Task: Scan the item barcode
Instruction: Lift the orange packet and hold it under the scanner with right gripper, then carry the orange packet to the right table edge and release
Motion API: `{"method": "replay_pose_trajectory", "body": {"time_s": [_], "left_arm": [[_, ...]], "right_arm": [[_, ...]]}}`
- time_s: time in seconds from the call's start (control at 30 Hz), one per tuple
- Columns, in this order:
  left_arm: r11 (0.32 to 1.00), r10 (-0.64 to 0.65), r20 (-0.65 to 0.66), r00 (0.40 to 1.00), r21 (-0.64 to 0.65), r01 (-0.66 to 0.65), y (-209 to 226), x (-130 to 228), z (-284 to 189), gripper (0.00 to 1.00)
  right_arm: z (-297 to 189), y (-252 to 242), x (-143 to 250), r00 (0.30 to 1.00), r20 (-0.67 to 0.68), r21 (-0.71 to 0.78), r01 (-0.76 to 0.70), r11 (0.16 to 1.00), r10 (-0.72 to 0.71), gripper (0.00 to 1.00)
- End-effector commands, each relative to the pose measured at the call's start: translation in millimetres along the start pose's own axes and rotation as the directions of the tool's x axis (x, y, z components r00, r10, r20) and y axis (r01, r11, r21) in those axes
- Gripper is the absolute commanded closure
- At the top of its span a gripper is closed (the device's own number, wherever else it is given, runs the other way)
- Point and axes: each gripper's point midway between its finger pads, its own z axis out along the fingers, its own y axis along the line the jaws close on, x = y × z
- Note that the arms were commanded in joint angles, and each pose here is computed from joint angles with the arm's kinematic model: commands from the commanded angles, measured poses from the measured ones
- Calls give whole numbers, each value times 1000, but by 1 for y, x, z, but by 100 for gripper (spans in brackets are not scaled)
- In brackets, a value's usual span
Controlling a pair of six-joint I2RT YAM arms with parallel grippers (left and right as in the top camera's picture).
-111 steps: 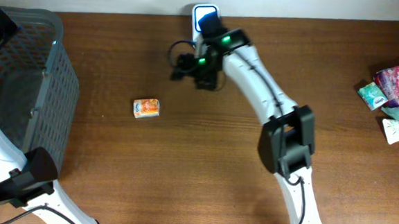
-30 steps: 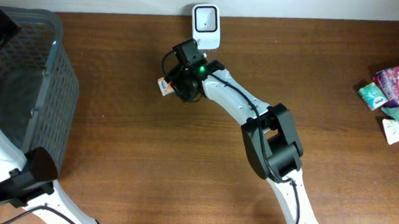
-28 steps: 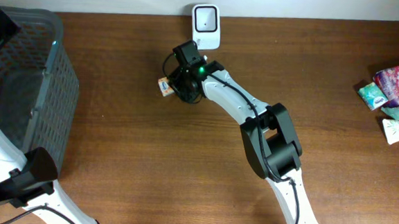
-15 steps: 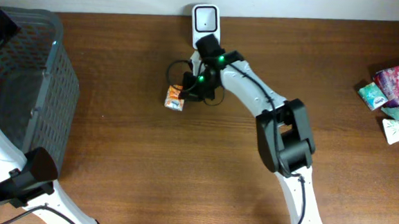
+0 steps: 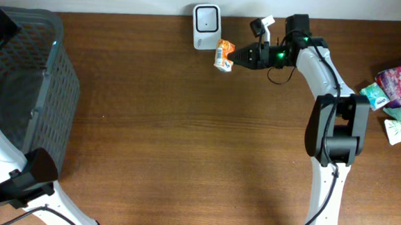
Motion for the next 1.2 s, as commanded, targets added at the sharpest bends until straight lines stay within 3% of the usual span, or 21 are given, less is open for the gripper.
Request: {"method": "replay_pose_trajectory", "body": {"time_s": [0.0,0.03,0.1,0.13,0.17,0.23,0.3,0.4,0.5,0.6,0.7,0.77,0.9,1.0,1.07,1.17], "left_arm": [[1000,1,18,1000,10,-2,-2,-1,-8,1],[1000,1,18,1000,10,-2,-2,-1,-8,1],[1000,1,18,1000,10,-2,-2,-1,-8,1],[1000,1,18,1000,10,-2,-2,-1,-8,1],[1000,1,18,1000,10,-2,-2,-1,-8,1],[1000,1,18,1000,10,-2,-2,-1,-8,1],[1000,1,18,1000,10,-2,-2,-1,-8,1],[1000,1,18,1000,10,-2,-2,-1,-8,1],[1000,1,18,1000,10,-2,-2,-1,-8,1],[1000,1,18,1000,10,-2,-2,-1,-8,1],[1000,1,18,1000,10,-2,-2,-1,-8,1],[1000,1,18,1000,10,-2,-2,-1,-8,1],[1000,1,18,1000,10,-2,-2,-1,-8,1],[1000,2,18,1000,10,-2,-2,-1,-8,1],[1000,1,18,1000,10,-2,-2,-1,-8,1],[1000,1,18,1000,10,-2,-2,-1,-8,1]], "right_arm": [[13,22,-3,999,-24,1,34,999,-34,96],[18,4,5,995,-41,118,-89,989,95,96],[29,-47,48,957,-112,481,-185,857,269,96],[22,-75,68,931,-99,692,-190,697,352,96],[15,-88,74,928,-101,803,-137,580,359,96],[-1,-91,57,949,-158,949,68,309,275,96],[-16,-80,9,972,-212,977,207,58,100,96],[-7,-70,-61,868,-473,875,444,-191,-149,96],[6,-72,-111,761,-563,824,493,-277,-322,96],[30,-73,-136,600,-680,731,600,-325,-422,96],[33,-61,-154,547,-684,726,581,-369,-483,96],[31,-64,-150,619,-607,792,522,-317,-498,96],[-4,-55,-142,827,-261,965,222,-138,-498,96],[-70,-37,-127,910,-156,983,107,-146,-384,96],[-133,-31,-94,973,-39,983,-3,-183,-229,96],[-218,-34,-30,998,42,952,-28,-306,39,96]]}}
